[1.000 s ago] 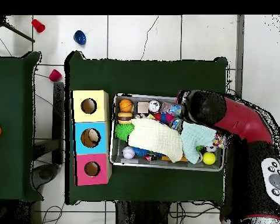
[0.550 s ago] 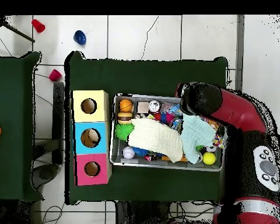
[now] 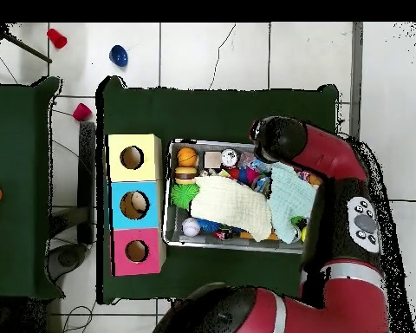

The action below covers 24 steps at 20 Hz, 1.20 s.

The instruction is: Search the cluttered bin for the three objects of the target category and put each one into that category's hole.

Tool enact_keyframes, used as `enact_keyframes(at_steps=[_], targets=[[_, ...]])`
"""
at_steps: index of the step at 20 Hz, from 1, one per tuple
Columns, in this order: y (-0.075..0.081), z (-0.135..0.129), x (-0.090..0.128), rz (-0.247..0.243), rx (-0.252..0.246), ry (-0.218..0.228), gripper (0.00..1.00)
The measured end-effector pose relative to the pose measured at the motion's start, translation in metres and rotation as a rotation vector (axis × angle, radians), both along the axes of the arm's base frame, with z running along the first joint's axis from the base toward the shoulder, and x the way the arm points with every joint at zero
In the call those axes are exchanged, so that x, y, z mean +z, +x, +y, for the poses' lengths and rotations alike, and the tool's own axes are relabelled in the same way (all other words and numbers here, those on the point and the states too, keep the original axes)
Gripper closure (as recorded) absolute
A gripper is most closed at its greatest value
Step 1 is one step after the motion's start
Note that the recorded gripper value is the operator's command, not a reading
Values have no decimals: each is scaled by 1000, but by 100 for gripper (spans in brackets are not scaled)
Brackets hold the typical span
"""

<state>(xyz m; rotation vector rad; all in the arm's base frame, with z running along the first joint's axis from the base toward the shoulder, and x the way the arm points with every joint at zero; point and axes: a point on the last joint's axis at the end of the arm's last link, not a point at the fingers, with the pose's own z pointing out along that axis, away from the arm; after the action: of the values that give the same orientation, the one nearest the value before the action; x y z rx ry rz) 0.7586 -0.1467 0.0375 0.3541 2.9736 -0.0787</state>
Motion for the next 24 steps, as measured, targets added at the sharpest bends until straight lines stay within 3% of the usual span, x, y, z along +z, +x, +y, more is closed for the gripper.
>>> enact_keyframes(at_steps=[7, 12, 18, 24], targets=[[4, 14, -51, 28, -31, 48, 0], [-6, 20, -78, 59, -46, 70, 0], [-3, 20, -65, 55, -37, 33, 0], [10, 18, -27, 18, -22, -20, 0]])
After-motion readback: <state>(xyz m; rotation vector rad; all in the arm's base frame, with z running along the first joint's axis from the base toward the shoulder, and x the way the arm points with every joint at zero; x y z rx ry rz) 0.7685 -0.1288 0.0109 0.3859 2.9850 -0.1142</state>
